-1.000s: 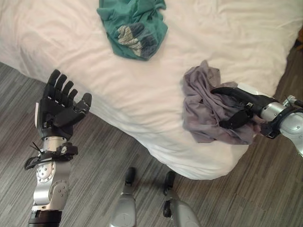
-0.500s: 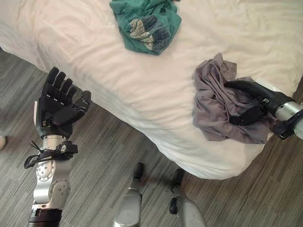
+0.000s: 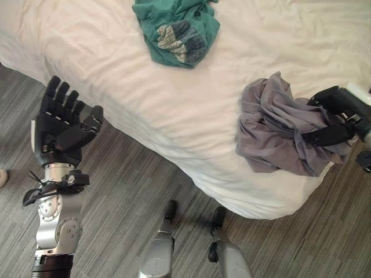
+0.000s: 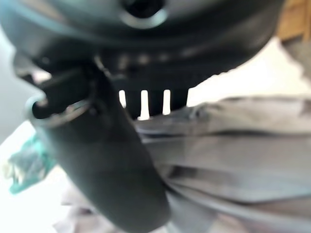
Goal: Pick up bed clothes into laundry basket.
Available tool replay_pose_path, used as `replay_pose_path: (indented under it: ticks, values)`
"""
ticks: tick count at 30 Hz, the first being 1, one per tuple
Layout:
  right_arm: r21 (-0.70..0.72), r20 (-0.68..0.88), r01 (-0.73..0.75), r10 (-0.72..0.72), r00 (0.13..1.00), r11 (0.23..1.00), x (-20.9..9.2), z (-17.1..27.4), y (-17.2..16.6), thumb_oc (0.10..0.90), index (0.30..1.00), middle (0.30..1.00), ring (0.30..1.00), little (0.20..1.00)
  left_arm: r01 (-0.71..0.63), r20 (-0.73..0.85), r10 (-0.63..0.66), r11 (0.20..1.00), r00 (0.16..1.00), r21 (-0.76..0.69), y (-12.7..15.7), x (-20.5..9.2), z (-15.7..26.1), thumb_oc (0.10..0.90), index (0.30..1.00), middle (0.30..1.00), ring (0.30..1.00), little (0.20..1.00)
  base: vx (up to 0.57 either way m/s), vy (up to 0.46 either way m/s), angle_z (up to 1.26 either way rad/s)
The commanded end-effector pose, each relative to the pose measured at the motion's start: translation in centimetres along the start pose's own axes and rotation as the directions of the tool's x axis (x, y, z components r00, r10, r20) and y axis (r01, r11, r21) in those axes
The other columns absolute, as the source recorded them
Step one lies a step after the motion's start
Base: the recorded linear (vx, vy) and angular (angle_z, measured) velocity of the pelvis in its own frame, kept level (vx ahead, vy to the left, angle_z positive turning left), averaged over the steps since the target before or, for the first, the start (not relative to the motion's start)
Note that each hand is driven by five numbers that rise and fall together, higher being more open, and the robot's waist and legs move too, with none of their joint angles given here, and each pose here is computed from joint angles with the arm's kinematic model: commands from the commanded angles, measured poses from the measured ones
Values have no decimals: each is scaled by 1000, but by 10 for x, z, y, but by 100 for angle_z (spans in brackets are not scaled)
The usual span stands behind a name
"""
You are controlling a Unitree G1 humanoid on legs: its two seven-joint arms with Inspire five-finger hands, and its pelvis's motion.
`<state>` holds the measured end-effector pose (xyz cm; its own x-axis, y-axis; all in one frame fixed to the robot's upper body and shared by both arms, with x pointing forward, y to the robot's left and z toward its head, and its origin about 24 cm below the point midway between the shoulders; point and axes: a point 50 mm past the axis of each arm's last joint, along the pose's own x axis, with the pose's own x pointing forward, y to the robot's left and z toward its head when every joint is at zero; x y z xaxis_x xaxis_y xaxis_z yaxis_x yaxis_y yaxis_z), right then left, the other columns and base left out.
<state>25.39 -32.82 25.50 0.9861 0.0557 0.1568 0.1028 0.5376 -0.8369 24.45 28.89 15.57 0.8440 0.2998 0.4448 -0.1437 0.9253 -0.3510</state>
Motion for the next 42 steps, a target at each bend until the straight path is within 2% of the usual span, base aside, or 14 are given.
replay_pose_path:
  ticks: [1,2,4,5,6,8,12,20,31,34,36,38,39,42]
  values:
    - [94,182,239,-253,950,966,-2,26,-32,400,300,300,300,300,76,273,-86,996,958,46,-15,7,51,800,900,900,900,900,14,43,-10]
    - [97,180,240,-254,950,966,-3,25,-31,400,300,300,300,300,78,272,-88,996,958,48,-15,7,51,800,900,900,900,900,20,54,-10]
    - [277,159,278,-329,931,920,-13,9,-17,400,300,300,300,300,62,288,-74,997,955,49,-14,5,53,800,900,900,900,900,27,91,-24]
    - [280,156,279,-331,931,918,-15,9,-16,400,300,300,300,300,65,287,-78,996,955,52,-14,6,53,800,900,900,900,900,42,125,-27]
    - [396,117,301,-372,921,868,-20,-4,-1,400,300,300,300,300,47,285,-57,998,957,40,-12,5,51,800,900,900,900,900,35,104,-23]
    - [501,72,332,-420,905,800,-25,-14,15,400,300,300,300,300,25,289,-38,999,956,48,-7,6,52,800,900,900,900,900,-2,111,-34]
    - [605,20,364,-470,883,708,-29,-20,37,400,300,300,300,300,8,301,-32,997,953,81,-4,9,55,800,900,900,900,900,-28,89,-61]
    - [623,-124,466,-510,851,628,-49,-46,48,400,300,300,300,300,-4,277,-17,997,961,75,-4,8,47,800,900,900,900,900,-4,0,-43]
    - [671,-123,455,-518,846,585,-44,-47,42,400,300,300,300,300,4,229,-19,998,973,65,-3,7,37,800,900,900,900,900,-11,-82,-1]
    - [643,-88,448,-521,849,621,-43,-42,31,400,300,300,300,300,-9,219,-67,944,974,331,5,27,55,800,900,900,900,900,26,131,32]
    - [644,-84,450,-527,846,619,-42,-41,29,400,300,300,300,300,-15,229,-75,930,971,368,6,34,60,800,900,900,900,900,15,68,4]
    - [634,-100,464,-529,843,619,-47,-44,25,400,300,300,300,300,-39,208,-88,842,974,538,18,50,76,800,900,900,900,900,40,146,0]
    - [634,-101,465,-530,842,617,-47,-44,25,400,300,300,300,300,-37,208,-90,842,974,539,18,51,77,800,900,900,900,900,57,177,-3]
    - [626,-124,485,-536,835,611,-52,-49,23,400,300,300,300,300,-94,196,-78,668,977,738,35,74,105,800,900,900,900,900,126,249,-11]
